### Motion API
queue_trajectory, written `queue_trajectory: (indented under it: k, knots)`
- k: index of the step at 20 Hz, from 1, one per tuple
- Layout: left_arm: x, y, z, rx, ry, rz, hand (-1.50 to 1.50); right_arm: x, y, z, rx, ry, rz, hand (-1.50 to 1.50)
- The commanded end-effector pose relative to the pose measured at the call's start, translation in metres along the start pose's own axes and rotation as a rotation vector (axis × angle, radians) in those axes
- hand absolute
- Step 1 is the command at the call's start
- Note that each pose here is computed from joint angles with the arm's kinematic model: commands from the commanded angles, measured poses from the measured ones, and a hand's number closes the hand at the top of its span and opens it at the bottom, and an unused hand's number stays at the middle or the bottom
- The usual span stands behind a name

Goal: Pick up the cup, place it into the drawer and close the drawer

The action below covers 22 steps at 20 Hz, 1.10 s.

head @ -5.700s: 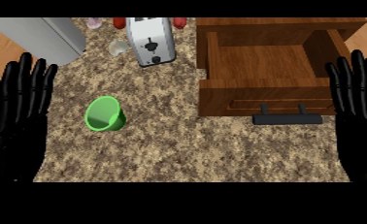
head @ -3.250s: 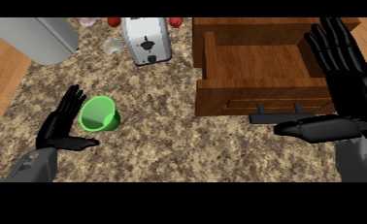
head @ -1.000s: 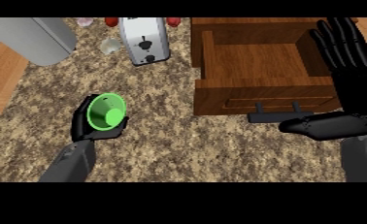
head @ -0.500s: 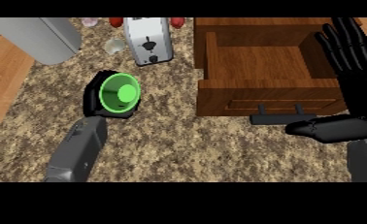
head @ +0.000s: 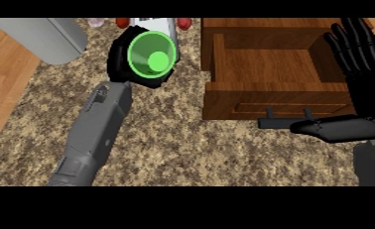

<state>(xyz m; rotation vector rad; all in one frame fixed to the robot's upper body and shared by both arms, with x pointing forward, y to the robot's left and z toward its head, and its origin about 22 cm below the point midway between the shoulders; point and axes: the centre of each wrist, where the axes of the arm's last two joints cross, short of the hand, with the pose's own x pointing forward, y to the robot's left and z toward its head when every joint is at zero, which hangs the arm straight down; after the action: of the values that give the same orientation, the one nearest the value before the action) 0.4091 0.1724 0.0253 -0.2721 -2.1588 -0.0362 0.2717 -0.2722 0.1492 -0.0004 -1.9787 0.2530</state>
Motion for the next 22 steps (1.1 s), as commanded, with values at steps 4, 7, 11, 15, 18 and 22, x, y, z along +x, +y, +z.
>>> queue_trajectory:
  k: [4,7,11,15,18,22]
  knots:
    - [0.058,-0.061,-0.074,-0.076,0.01,-0.01,1.5,-0.016,0.0,-0.008,0.006,-0.003,-0.001,-1.5]
    - [0.073,-0.08,-0.092,-0.085,0.019,-0.067,1.5,-0.004,-0.01,-0.001,-0.03,-0.01,0.026,-1.5]
    - [0.087,-0.115,-0.124,-0.038,0.092,-0.107,1.5,0.002,0.01,0.014,0.019,-0.024,0.003,-1.5]
    - [0.094,-0.138,-0.139,-0.066,0.208,-0.155,1.5,-0.015,0.001,-0.001,0.003,-0.014,-0.018,-1.5]
    - [0.068,-0.136,-0.124,-0.038,0.237,-0.247,1.5,-0.004,0.007,-0.018,0.052,-0.034,-0.011,-1.5]
    - [0.067,-0.143,-0.127,-0.052,0.315,-0.305,1.5,-0.005,0.019,-0.013,0.082,-0.055,-0.03,-1.5]
